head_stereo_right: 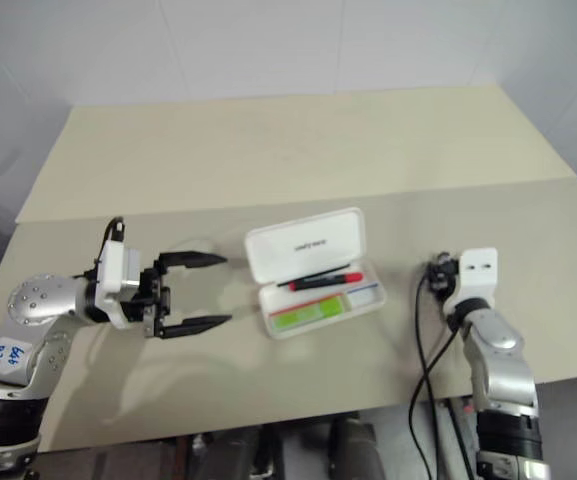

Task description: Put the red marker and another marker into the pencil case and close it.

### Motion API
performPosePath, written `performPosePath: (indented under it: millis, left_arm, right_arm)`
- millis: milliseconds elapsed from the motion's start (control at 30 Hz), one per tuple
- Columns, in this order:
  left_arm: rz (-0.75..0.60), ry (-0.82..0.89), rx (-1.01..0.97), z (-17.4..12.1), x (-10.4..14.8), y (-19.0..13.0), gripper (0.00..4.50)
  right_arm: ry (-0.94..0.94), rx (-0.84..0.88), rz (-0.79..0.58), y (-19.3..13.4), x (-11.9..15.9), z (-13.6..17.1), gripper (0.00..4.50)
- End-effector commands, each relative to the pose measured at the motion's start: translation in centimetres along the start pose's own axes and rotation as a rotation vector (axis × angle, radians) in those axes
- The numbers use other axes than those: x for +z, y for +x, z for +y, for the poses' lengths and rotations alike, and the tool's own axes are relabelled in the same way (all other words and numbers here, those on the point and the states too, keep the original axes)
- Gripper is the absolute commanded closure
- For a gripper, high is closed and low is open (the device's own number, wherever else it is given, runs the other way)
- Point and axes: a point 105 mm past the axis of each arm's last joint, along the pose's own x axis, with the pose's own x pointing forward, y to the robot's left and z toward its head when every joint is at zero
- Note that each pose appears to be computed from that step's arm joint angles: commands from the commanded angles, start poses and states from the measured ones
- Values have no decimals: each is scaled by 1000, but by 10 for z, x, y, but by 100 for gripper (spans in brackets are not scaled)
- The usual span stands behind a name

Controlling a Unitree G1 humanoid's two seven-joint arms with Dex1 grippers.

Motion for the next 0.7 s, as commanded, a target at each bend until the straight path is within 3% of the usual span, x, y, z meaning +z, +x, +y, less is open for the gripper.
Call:
performPosePath:
  millis: [33, 67, 300, 433, 700]
  left_arm:
    - [-23, 36, -10, -2, 11, 1, 0]
    - [-23, 35, -11, -2, 10, 1, 0]
    - [-24, 24, -22, -7, 7, 5, 0]
    - [-33, 2, -33, -13, 1, 6, 0]
    - [-32, -11, -26, -19, -1, 7, 0]
  right_arm:
    - [-12, -54, 15, 0, 3, -11, 387]
    - [2, -45, 21, 0, 3, -11, 412]
    - [-43, 144, 23, 0, 11, 5, 412]
    - [-276, 501, -72, -10, 42, 27, 412]
    - [-515, 929, -153, -26, 73, 30, 412]
